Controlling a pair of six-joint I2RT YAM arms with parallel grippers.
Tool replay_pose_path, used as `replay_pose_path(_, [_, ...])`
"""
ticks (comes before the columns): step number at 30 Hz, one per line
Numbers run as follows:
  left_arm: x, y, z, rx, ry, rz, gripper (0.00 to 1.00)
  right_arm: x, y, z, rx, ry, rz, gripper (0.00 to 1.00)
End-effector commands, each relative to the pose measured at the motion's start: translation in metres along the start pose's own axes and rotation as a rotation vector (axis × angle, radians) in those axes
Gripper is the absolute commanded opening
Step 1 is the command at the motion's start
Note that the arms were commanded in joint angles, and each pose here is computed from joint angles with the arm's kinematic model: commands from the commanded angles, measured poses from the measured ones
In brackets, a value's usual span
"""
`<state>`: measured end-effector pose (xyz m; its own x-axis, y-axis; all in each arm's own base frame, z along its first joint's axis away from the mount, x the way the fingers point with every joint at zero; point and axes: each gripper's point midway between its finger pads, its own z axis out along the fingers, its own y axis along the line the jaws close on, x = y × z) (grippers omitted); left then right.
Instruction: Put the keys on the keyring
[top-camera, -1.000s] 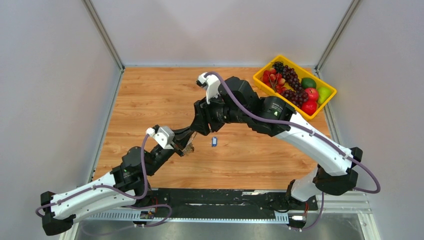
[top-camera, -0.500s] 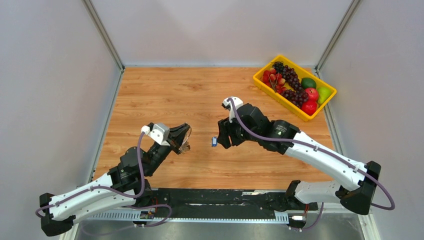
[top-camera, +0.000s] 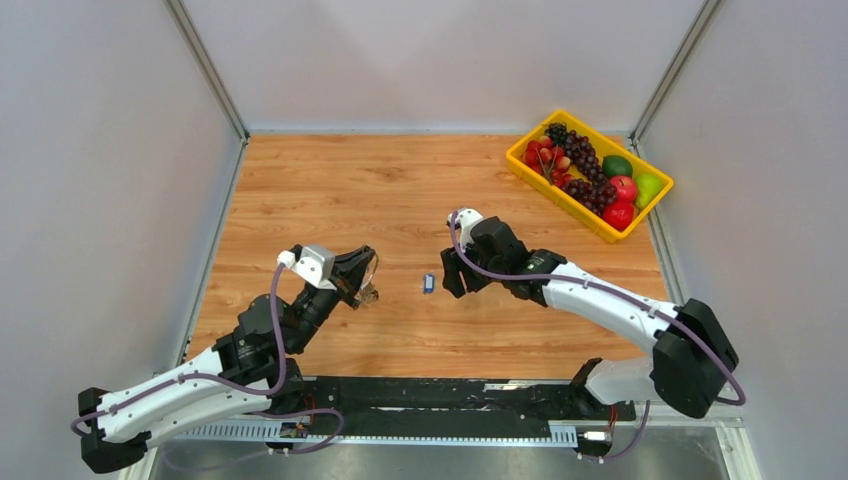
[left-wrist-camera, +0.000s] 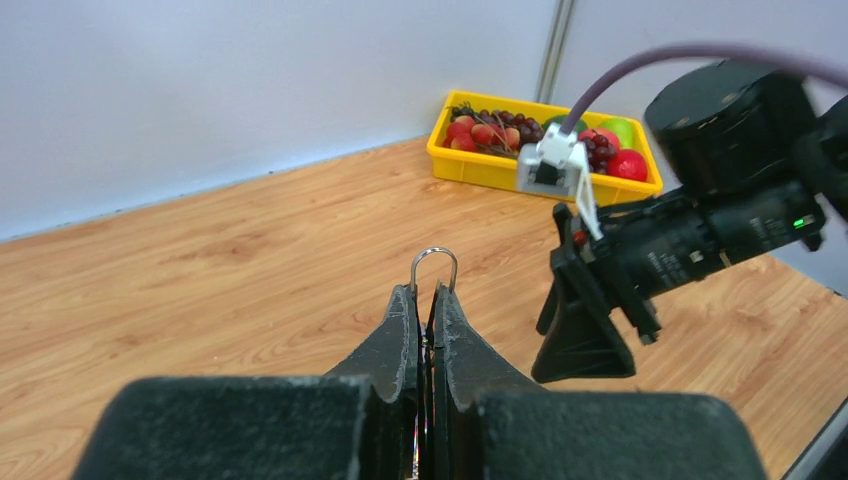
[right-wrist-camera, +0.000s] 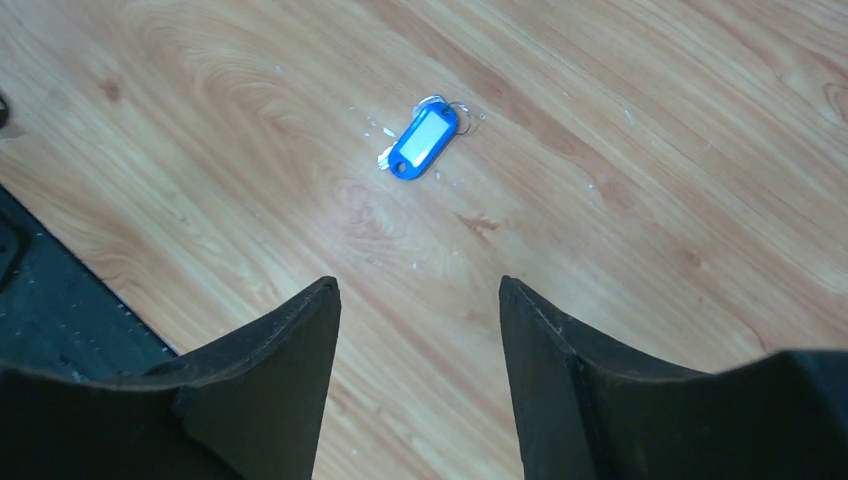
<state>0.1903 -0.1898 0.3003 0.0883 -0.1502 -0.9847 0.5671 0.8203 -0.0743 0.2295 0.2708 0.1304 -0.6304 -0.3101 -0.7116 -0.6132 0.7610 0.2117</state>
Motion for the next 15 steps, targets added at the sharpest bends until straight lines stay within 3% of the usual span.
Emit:
replay_pose_path(1, [-0.032,0.003,-0.004,-0.004,-0.078,-0.065,0.0,-0.011,0.003,0.026,-0.135,-0.083,-0.083,0.64])
replay_pose_path(15, [-0.023,-0.008,-0.004,0.05,-0.068,-0.095,0.0,-0.02,-0.022,0.085,-0.216,-0.123,-0.025,0.67])
